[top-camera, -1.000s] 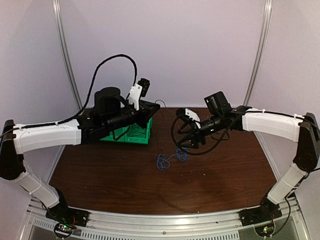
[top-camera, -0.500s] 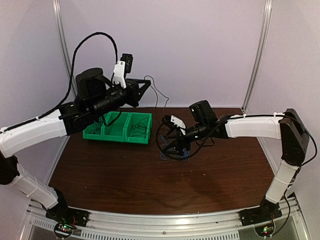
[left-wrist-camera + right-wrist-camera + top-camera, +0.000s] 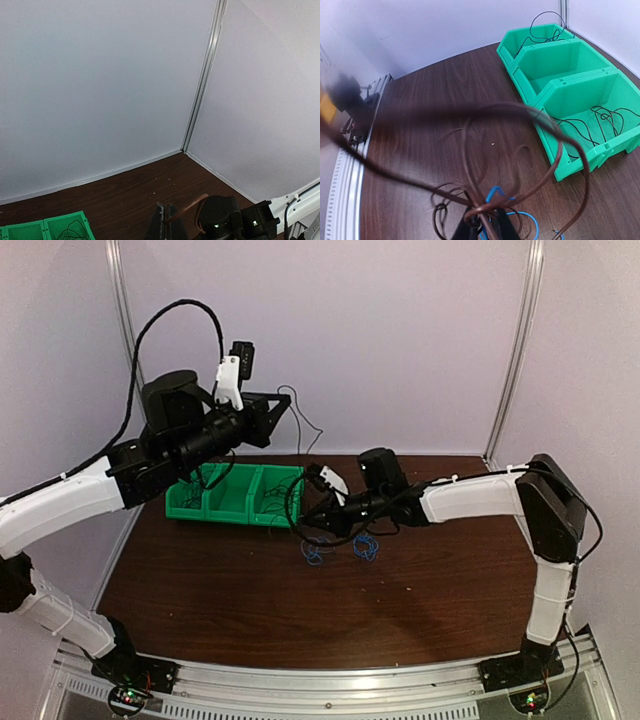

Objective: Untangle the cables

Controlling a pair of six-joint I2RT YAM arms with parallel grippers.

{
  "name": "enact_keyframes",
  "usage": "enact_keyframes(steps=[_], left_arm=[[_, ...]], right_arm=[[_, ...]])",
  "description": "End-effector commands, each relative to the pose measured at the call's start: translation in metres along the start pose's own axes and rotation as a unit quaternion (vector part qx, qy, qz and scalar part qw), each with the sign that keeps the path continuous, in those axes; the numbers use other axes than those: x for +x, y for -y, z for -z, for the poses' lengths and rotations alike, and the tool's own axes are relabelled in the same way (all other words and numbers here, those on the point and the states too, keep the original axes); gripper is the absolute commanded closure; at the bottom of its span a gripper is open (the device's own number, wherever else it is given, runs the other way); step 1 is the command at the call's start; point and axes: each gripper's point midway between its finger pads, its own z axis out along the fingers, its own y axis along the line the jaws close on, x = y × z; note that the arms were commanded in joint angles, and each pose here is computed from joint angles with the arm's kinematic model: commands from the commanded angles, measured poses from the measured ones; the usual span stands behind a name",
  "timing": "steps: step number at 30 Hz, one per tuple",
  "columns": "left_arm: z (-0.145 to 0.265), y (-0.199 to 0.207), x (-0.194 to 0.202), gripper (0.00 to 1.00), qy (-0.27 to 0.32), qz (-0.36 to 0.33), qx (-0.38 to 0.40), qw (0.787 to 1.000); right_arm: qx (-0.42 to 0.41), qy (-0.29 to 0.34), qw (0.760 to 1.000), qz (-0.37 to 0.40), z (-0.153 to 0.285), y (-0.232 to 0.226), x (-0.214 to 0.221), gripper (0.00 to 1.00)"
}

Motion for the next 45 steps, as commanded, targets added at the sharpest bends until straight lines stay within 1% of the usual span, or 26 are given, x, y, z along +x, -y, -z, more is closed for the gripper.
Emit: enact_keyframes(steps=[1,5,10,13,15,19,22,24,26,28,31,36,37,38,40,42,43,45], left_arm=[[0.029,-0.001,-0.074,1.0,0.083,-0.008,-0.023,0.996],[0.05,-0.007,-0.113,1.0,0.118,-0.038,-0.054,0.991],[0.077,-0.011,-0.163,1.0,0.157,-0.068,-0.087,0.981],[0.093,-0.013,-0.189,1.0,0.182,-0.08,-0.105,0.974],[0.102,-0.016,-0.2,1.0,0.185,-0.09,-0.118,0.971],[0.126,-0.019,-0.233,1.0,0.217,-0.097,-0.139,0.961],[0.137,-0.013,-0.253,1.0,0.232,-0.091,-0.127,0.96],[0.139,-0.006,-0.26,1.0,0.23,-0.082,-0.109,0.963],[0.137,-0.001,-0.261,1.0,0.225,-0.075,-0.092,0.967],[0.132,0.001,-0.257,1.0,0.218,-0.073,-0.086,0.97],[0.123,0.0,-0.249,1.0,0.205,-0.075,-0.087,0.972],[0.127,-0.002,-0.255,1.0,0.212,-0.079,-0.096,0.969],[0.127,-0.003,-0.257,1.0,0.214,-0.081,-0.101,0.968],[0.127,-0.005,-0.257,1.0,0.213,-0.084,-0.107,0.968],[0.124,-0.008,-0.254,1.0,0.206,-0.088,-0.118,0.967],[0.115,-0.01,-0.244,1.0,0.19,-0.093,-0.124,0.969],[0.11,-0.011,-0.238,1.0,0.18,-0.096,-0.127,0.971],[0.099,-0.015,-0.224,1.0,0.159,-0.101,-0.134,0.973]], right_arm=[[0.023,0.006,1.0,-0.015,0.007,0.003,0.007,1.0],[0.046,-0.013,0.999,-0.02,0.022,0.011,0.026,1.0],[0.077,-0.051,0.995,-0.037,0.039,0.033,0.06,1.0],[0.089,-0.063,0.993,-0.052,0.049,0.047,0.074,1.0],[0.101,-0.066,0.991,-0.057,0.057,0.057,0.079,1.0],[0.129,-0.093,0.985,-0.074,0.066,0.079,0.096,1.0],[0.14,-0.106,0.978,-0.109,0.072,0.098,0.112,0.96],[0.138,-0.088,0.978,-0.132,0.08,0.109,0.11,0.95],[0.141,-0.075,0.977,-0.139,0.089,0.118,0.106,0.96],[0.154,-0.076,0.977,-0.127,0.095,0.124,0.103,0.96],[0.165,-0.077,0.976,-0.118,0.103,0.127,0.103,0.99],[0.18,-0.088,0.971,-0.13,0.113,0.137,0.117,0.98],[0.177,-0.089,0.971,-0.131,0.114,0.137,0.119,0.97],[0.17,-0.091,0.973,-0.129,0.114,0.136,0.118,0.93],[0.151,-0.095,0.976,-0.122,0.114,0.13,0.114,0.77],[0.149,-0.09,0.979,-0.102,0.121,0.124,0.099,0.58],[0.152,-0.083,0.981,-0.087,0.127,0.121,0.089,0.51],[0.166,-0.069,0.982,-0.063,0.139,0.118,0.07,0.41]])
